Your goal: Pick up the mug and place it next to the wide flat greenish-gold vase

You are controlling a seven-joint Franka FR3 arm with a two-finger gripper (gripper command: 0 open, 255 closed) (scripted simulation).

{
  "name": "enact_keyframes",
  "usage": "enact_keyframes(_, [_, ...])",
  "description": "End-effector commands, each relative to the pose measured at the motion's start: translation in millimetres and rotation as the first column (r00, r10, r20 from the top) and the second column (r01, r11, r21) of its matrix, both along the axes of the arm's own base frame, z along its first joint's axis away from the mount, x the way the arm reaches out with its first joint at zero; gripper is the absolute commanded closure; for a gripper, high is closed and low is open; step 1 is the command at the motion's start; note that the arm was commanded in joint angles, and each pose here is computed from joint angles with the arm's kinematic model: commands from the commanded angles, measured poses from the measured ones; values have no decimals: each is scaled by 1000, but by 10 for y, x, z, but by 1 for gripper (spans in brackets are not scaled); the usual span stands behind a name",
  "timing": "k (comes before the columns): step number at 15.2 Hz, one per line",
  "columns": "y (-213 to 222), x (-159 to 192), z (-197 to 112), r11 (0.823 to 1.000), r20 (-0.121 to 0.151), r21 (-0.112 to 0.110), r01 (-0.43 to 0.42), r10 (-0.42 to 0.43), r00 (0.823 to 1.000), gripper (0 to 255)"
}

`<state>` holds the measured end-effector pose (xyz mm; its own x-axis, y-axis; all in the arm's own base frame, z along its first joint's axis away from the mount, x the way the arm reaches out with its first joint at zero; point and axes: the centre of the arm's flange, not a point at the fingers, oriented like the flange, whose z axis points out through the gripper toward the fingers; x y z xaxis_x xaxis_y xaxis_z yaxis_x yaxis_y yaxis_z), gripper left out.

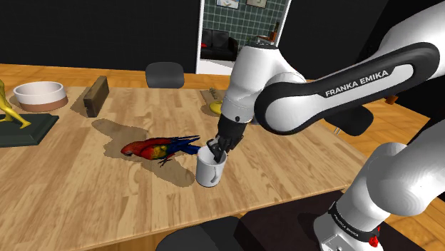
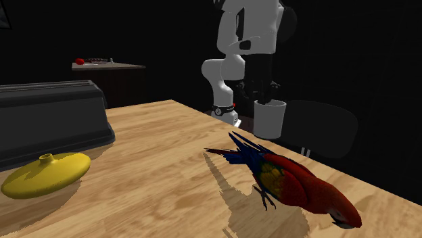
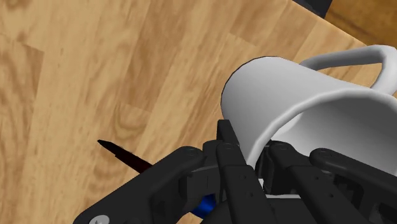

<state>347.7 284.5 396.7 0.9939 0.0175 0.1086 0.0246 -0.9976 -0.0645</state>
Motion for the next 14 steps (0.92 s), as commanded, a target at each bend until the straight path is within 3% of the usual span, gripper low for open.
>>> enact_keyframes(1, [4,18,104,1000,0,0,0,0,1000,255])
enact_keyframes(14, [4,18,790,1000,0,0,0,0,1000,255])
